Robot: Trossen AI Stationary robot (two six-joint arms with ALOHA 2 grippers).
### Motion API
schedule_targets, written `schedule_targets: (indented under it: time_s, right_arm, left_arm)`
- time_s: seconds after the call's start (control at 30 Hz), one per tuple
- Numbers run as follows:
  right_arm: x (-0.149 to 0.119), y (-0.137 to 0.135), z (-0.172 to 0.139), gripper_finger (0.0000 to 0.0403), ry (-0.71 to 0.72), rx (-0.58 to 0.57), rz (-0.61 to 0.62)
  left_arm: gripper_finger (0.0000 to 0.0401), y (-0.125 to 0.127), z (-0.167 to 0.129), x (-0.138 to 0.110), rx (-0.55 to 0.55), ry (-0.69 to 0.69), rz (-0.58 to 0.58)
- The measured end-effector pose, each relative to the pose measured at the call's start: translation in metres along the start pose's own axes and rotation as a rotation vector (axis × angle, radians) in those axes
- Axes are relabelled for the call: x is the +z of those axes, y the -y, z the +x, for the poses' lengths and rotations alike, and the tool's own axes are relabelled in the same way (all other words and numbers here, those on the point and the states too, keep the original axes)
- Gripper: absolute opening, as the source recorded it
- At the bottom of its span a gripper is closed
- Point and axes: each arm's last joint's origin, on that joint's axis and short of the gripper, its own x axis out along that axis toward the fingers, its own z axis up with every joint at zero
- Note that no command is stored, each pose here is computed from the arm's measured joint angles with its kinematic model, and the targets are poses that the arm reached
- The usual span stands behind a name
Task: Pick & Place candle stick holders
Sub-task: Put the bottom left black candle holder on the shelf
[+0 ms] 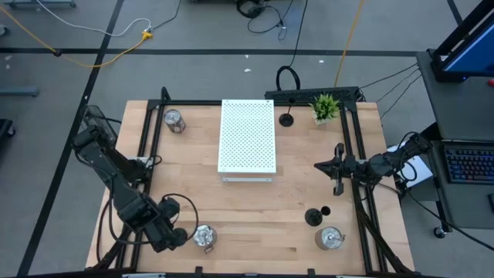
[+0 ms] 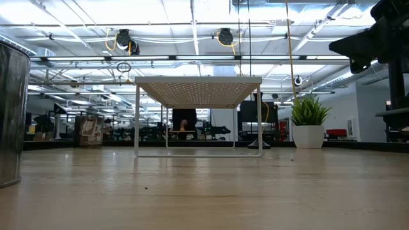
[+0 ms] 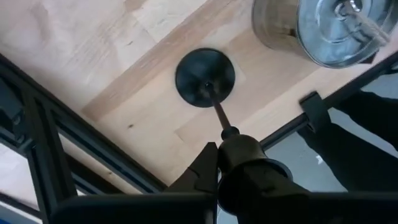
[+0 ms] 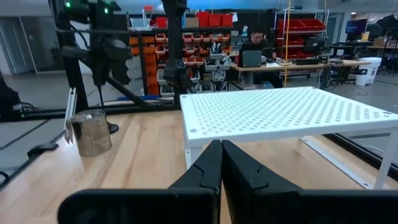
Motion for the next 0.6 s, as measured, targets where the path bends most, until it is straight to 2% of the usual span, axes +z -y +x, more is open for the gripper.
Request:
schedule_targets:
  time_s: [0.2,0.43,0.6]
  right_arm:
    - [0.011,0.000,-0.001,0.0000,0.101,0.003,0.069]
    - [0.018,0.000,-0.001,0.0000,0.158,0.001,0.066]
    - [0.017,0.000,-0.001,0.0000,0.155,0.001,0.061]
  left_arm:
    - [0.0017,-0.017,-0.017,-0.001,0.006,-0.051,-0.081]
    - [0.0017,-0.041,-0.053,0.011,-0.108,-0.048,-0.158]
    - [0.0017,-0.064,-0.080,0.017,-0.012,-0.035,-0.221]
